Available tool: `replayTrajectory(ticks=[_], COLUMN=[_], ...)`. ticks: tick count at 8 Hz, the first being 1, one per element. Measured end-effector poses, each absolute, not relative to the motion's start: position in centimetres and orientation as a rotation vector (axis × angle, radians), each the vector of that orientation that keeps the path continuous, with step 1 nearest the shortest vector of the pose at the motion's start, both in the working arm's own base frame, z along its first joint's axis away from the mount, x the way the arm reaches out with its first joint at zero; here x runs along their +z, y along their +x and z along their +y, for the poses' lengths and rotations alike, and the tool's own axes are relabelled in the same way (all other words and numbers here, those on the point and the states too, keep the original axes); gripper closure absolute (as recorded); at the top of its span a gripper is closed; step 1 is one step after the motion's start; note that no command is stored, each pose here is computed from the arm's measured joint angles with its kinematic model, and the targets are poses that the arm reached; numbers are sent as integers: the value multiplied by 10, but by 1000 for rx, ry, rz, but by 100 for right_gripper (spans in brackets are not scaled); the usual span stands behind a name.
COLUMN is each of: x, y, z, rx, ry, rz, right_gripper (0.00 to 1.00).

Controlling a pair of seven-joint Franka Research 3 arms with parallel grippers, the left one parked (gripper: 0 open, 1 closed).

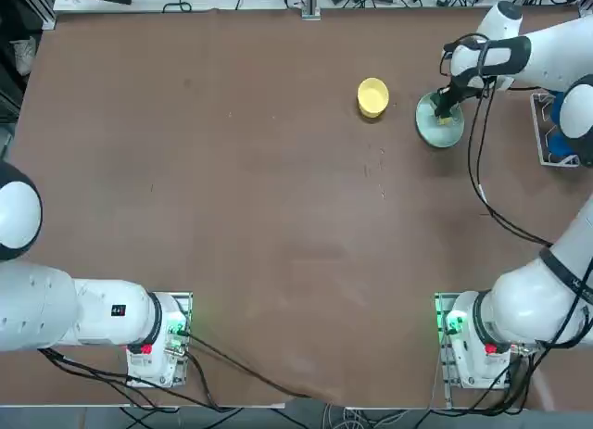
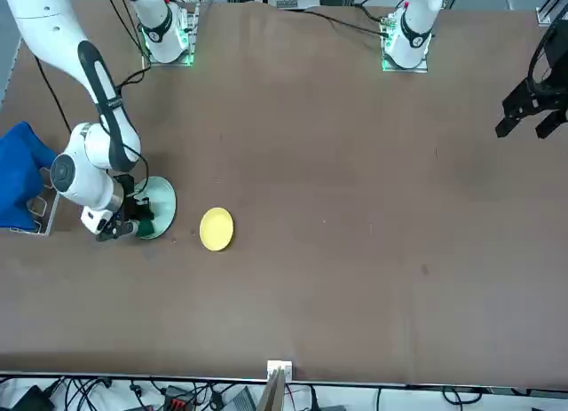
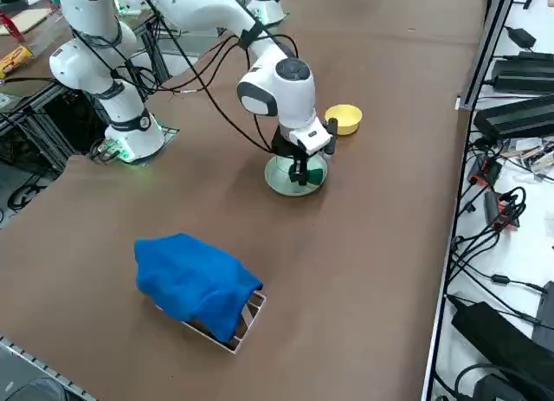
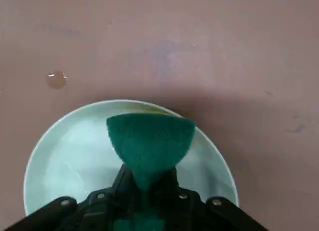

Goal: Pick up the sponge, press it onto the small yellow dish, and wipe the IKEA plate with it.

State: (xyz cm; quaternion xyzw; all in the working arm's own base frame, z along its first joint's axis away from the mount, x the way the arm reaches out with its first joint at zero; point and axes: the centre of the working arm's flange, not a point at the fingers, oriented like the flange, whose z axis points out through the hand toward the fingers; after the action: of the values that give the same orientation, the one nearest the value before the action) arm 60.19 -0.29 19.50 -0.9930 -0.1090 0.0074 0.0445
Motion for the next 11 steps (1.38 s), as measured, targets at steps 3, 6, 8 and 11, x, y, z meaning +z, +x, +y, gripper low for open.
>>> replayTrajectory(ticks=[3,6,8,11], x=[195,195,195,195], y=[601,600,598,586], z=[36,55,56,60], rx=[35,45,73,161], ry=[-3041,-3046,-3048,-3045], rz=[-255,-200,-170,-172], right_gripper=[79,79,79,79])
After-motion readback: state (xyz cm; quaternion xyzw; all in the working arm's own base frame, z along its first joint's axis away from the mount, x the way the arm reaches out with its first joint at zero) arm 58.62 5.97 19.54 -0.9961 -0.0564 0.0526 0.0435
